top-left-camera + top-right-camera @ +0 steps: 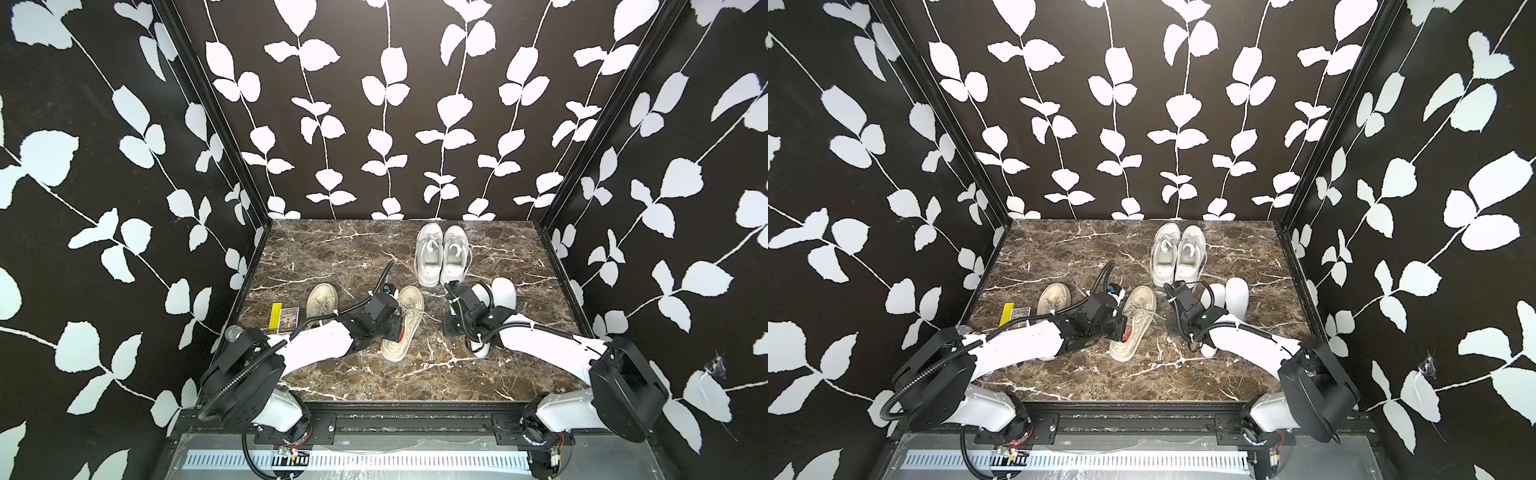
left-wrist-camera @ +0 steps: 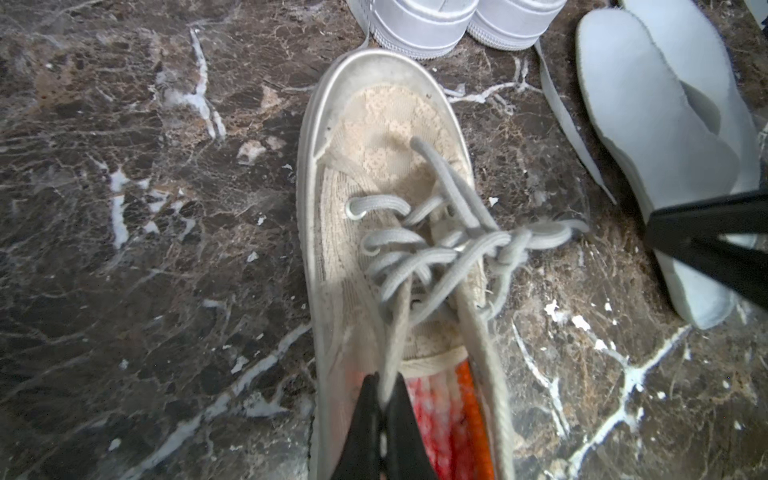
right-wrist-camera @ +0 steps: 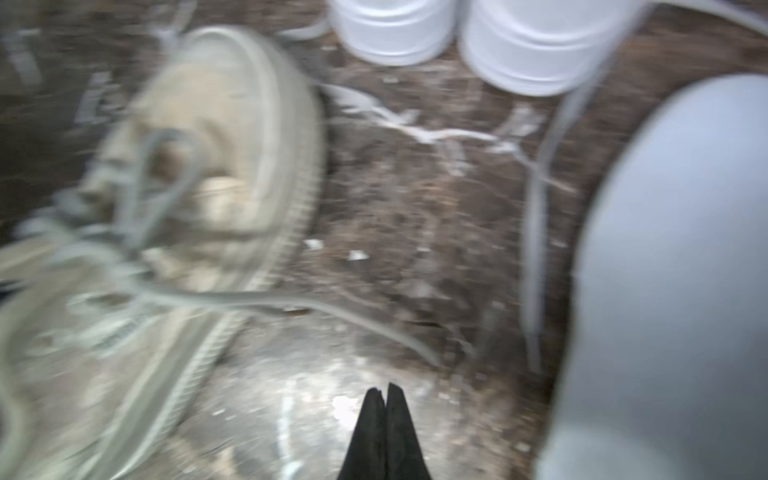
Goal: Remove the insole from the shoe
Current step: Untie the shoelace on the shoe.
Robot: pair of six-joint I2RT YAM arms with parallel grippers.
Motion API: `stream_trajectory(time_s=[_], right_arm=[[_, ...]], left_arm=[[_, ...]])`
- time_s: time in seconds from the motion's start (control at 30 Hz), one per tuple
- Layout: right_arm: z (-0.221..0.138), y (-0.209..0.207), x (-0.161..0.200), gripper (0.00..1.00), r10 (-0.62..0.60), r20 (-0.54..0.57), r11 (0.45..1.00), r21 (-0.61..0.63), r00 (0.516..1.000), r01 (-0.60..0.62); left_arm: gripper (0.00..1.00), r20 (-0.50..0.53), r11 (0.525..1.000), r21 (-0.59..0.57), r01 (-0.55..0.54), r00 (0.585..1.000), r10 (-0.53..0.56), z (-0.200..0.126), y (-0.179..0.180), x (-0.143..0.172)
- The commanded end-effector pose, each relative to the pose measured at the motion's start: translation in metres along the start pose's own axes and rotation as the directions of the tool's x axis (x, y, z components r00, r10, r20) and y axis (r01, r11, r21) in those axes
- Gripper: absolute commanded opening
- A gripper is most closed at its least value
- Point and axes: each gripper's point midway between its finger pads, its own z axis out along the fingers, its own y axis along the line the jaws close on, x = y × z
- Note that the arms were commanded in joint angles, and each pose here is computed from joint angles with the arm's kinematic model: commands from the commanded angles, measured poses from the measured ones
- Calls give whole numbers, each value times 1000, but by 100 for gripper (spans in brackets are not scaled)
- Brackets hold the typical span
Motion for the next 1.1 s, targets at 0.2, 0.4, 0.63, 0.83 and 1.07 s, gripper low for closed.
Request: stream_trajectory(time_s=[0.2,0.4,0.63,0.83,1.07], right_arm=[[14,54,-28,27,-138,33,980,-140,990,141],[24,61,-35,32,-149,27,979,-139,988,151],[40,61,-37,34,-161,1,981,-111,987,160],[46,63,-35,27,-167,-8,980,-112,986,165],[52,67,-32,17,-169,-21,979,-119,985,165]], left_arm=[[0,24,1000,17,6,1000,-6,-7,-3,-7],[0,24,1000,22,1,1000,-2,-7,-3,-7],[0,23,1000,26,1,1000,-2,-7,-4,-7],[0,26,1000,22,2,1000,-2,-8,-3,-6],[0,25,1000,23,3,1000,-3,-8,-3,-6]])
